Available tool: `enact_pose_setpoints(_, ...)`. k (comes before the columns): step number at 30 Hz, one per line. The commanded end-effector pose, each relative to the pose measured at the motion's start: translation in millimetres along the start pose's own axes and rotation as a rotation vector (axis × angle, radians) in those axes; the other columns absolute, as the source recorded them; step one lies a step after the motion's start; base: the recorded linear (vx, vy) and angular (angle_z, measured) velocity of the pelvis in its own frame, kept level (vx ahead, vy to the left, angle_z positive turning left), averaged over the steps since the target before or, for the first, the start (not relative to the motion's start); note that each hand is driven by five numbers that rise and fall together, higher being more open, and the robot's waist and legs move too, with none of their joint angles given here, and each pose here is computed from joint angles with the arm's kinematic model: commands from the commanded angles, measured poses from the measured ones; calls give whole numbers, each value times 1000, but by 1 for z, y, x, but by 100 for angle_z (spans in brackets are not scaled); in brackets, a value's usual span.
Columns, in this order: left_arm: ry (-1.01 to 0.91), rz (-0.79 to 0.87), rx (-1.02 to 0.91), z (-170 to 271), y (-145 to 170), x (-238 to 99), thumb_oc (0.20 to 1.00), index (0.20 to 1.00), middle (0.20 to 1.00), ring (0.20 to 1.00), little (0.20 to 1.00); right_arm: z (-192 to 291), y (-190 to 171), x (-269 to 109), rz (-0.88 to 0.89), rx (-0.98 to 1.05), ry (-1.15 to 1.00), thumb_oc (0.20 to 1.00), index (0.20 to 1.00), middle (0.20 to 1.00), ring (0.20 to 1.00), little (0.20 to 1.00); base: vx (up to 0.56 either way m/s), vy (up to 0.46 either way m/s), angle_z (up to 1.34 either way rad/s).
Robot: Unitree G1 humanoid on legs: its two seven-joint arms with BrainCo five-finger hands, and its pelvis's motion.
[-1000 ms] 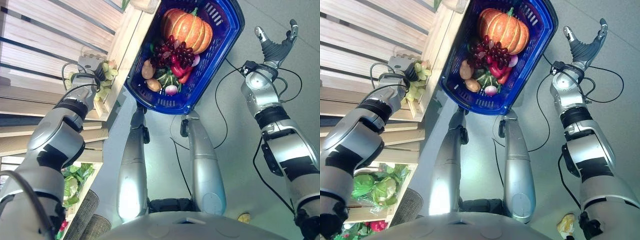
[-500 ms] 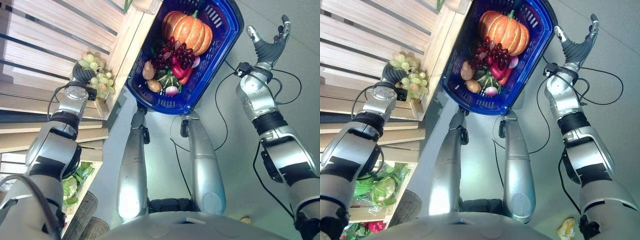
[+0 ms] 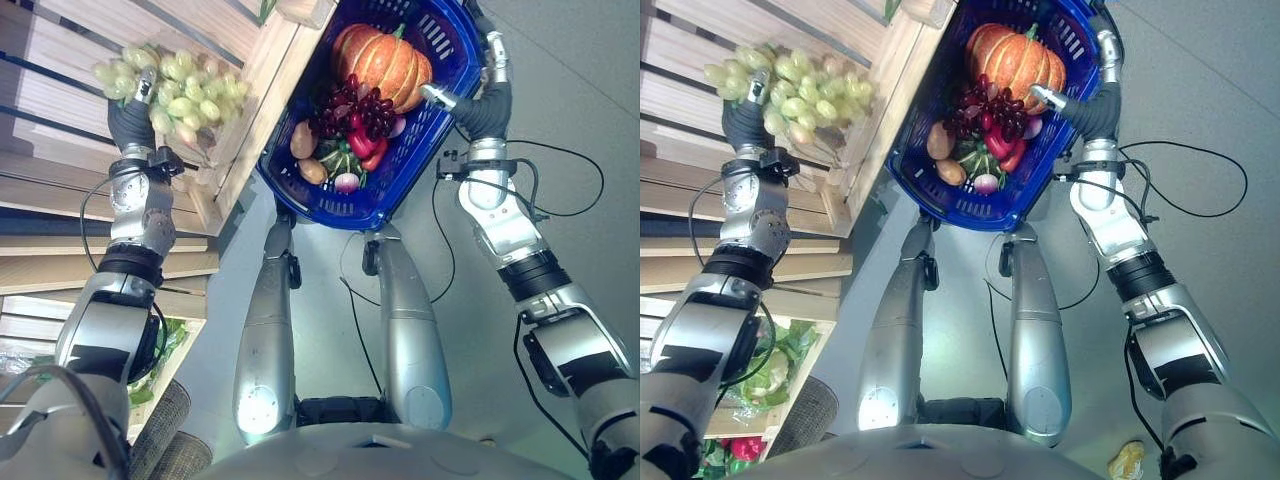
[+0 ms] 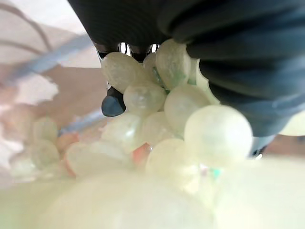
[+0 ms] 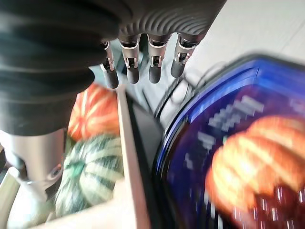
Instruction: Pick up fruits and vegetables into the basket
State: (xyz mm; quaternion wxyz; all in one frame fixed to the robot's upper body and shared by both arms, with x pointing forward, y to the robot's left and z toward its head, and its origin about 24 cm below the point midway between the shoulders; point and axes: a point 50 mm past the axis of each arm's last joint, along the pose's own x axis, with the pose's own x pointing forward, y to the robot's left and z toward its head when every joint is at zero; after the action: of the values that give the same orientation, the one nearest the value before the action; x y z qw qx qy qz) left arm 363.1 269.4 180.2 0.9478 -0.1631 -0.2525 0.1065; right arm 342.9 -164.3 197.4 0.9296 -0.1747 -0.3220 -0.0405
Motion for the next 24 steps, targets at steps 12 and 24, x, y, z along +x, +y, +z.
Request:
enact_pose_setpoints(12, -436, -351, -124, 63, -88, -16, 200, 200, 200, 200, 200, 66, 46, -2, 403, 81, -243, 1000, 1000, 1000, 1000, 1000, 0, -14, 1)
enact_pose_setpoints(24, -427, -677, -77, 70, -148, -40, 200, 200, 200, 200, 200, 98, 60, 1, 443, 159, -326, 1000, 1000, 1000, 1000, 1000, 7, -31, 3)
